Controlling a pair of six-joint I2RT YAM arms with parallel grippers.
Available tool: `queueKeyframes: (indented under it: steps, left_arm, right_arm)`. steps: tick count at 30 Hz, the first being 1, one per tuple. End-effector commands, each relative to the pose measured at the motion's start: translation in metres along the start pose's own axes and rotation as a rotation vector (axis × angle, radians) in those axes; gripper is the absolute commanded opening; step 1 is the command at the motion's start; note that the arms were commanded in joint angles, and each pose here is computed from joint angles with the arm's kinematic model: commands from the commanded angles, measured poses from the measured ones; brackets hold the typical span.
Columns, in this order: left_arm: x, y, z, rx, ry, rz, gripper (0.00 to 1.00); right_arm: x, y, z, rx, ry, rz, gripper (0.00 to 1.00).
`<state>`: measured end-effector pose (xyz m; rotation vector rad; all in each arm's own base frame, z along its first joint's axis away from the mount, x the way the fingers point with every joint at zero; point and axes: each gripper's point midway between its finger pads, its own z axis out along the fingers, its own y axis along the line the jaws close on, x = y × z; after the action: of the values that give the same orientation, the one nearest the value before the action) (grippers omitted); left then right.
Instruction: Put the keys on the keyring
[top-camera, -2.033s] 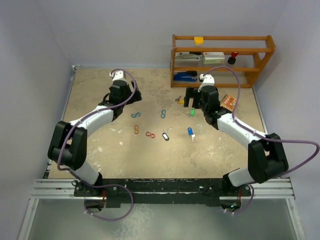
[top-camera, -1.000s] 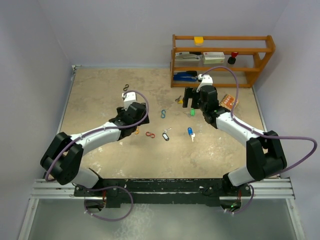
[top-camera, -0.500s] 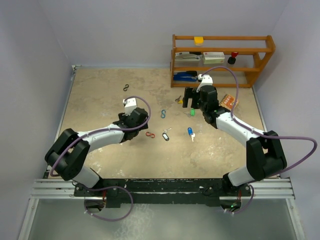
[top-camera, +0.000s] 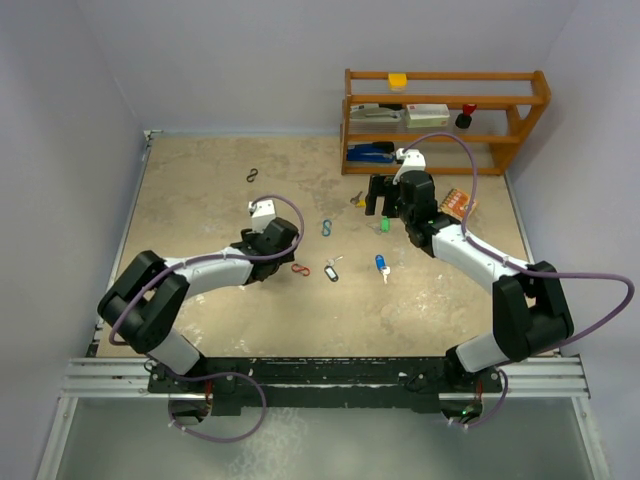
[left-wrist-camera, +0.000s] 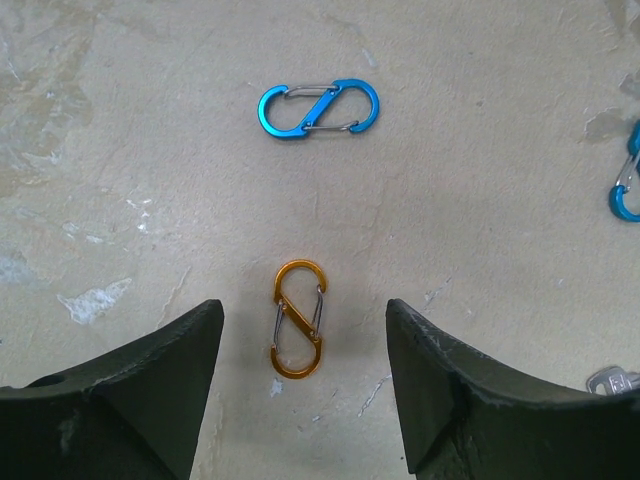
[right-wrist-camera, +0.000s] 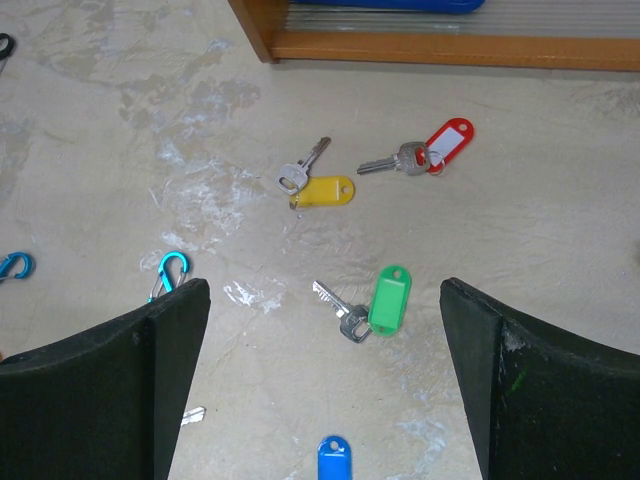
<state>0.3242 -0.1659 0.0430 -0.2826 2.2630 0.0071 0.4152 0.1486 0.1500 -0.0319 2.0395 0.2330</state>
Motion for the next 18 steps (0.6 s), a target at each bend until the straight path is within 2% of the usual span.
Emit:
queueKeyframes:
  steps: [1,11,18]
  left_arm:
    - [0.001,-0.006,0.003,0.015,-0.007,-0.027,0.63]
    - [0.009,-0.003,0.006,0.004,0.009,-0.023,0.58]
    - [-0.011,-0.005,-0.001,-0.004,-0.034,-0.026,0.58]
  right_arm:
    - [-0.02,0.002,-0.008,-0.005,-0.049,0.007,1.0]
    - [-0.019,0.001,-0.008,-0.001,-0.047,0.006,1.0]
    - [-0.018,0.002,-0.007,-0.005,-0.044,0.009,1.0]
